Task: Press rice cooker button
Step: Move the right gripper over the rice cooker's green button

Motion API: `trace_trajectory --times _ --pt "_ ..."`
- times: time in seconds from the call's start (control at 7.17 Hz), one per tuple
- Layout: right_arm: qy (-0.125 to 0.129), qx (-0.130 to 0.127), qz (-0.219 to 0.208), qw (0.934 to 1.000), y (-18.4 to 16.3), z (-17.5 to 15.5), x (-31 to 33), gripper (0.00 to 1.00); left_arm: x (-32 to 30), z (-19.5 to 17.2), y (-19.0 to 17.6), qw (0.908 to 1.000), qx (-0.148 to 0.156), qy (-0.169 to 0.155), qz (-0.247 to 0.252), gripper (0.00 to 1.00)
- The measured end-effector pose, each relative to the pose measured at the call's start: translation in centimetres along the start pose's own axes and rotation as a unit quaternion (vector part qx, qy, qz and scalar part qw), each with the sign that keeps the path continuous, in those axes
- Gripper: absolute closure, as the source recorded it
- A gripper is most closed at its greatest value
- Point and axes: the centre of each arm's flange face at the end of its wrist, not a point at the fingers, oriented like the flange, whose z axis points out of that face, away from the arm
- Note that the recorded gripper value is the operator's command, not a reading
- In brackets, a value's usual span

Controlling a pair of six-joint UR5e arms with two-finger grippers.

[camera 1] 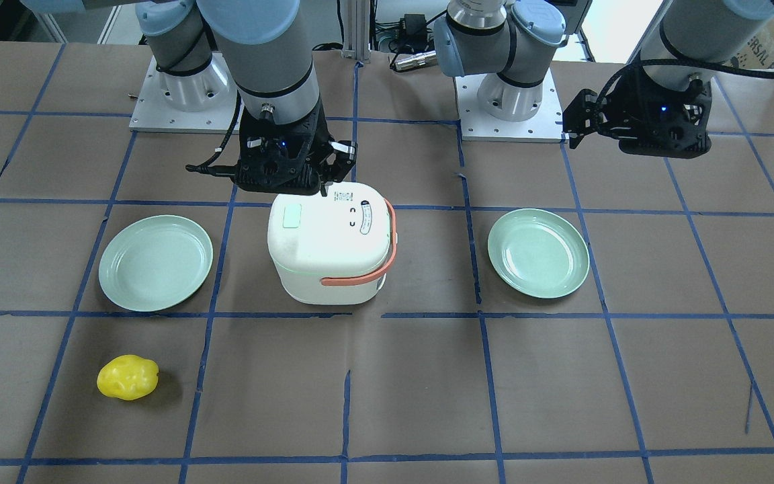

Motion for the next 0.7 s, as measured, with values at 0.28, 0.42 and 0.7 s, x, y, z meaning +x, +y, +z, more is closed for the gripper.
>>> trace_trajectory --times 0.28,0.42,0.7 --pt "0.001 -0.011 0.0 0.9999 -1.6 1.7 2.8 0.93 0.0 0.0 0.0 1.0 0.0 0.0 0.0 0.0" --pt "0.0 -0.011 0.003 0.9999 -2.2 2.8 4.0 0.93 0.0 0.0 0.0 1.0 0.0 0.0 0.0 0.0" --pt "-0.002 -0.004 0.007 1.0 -2.4 4.8 4.9 0.93 0.0 0.0 0.0 1.0 0.0 0.0 0.0 0.0"
